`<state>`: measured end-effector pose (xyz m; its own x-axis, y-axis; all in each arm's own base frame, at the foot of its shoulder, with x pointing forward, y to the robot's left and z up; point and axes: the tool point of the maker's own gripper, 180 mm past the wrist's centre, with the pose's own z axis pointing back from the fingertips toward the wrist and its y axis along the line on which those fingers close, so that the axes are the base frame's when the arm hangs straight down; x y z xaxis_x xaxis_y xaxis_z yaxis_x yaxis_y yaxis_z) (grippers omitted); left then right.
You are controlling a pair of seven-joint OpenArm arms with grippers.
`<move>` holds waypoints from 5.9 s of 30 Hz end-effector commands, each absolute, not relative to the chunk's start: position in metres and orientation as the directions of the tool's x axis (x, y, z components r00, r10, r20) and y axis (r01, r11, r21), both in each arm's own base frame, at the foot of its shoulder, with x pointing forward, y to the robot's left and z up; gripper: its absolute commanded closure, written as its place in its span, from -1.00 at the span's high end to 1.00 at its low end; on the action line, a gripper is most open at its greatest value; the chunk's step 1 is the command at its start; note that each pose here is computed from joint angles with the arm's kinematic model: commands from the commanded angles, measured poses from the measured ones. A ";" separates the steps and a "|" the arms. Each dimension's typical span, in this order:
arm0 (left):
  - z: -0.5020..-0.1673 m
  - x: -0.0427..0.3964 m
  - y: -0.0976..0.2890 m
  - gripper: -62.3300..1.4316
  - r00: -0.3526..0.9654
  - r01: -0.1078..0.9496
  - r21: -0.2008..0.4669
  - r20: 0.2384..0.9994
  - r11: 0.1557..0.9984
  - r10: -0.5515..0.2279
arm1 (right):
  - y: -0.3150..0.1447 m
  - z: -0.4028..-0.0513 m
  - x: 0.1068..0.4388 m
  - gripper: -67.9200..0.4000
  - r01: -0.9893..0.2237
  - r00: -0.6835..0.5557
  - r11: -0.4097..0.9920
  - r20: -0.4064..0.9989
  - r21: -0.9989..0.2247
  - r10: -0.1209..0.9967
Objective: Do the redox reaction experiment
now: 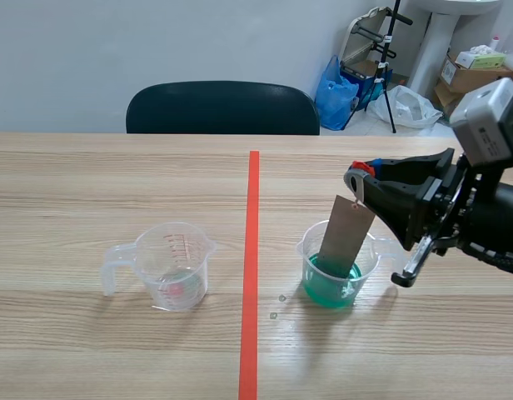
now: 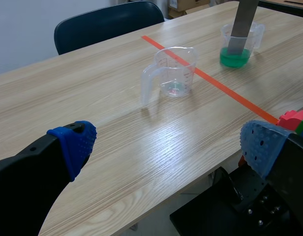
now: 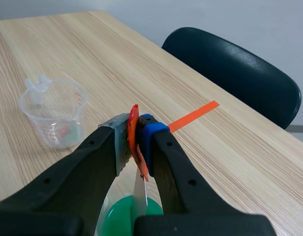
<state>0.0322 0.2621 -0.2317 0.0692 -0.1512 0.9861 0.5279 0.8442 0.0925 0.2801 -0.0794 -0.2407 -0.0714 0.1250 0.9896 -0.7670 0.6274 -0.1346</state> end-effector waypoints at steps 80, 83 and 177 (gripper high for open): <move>-0.226 0.034 0.261 1.00 0.047 0.526 0.089 0.990 0.846 -0.133 | -0.076 -0.248 0.281 -0.97 -0.766 -0.096 0.619 0.983 -0.175 0.159; -0.226 0.034 0.262 1.00 0.047 0.526 0.089 0.990 0.846 -0.133 | -0.076 -0.248 0.281 -0.97 -0.766 -0.096 0.619 0.983 -0.175 0.159; -0.226 0.034 0.261 1.00 0.046 0.526 0.089 0.990 0.846 -0.133 | -0.076 -0.248 0.281 -0.97 -0.766 -0.096 0.619 0.983 -0.175 0.159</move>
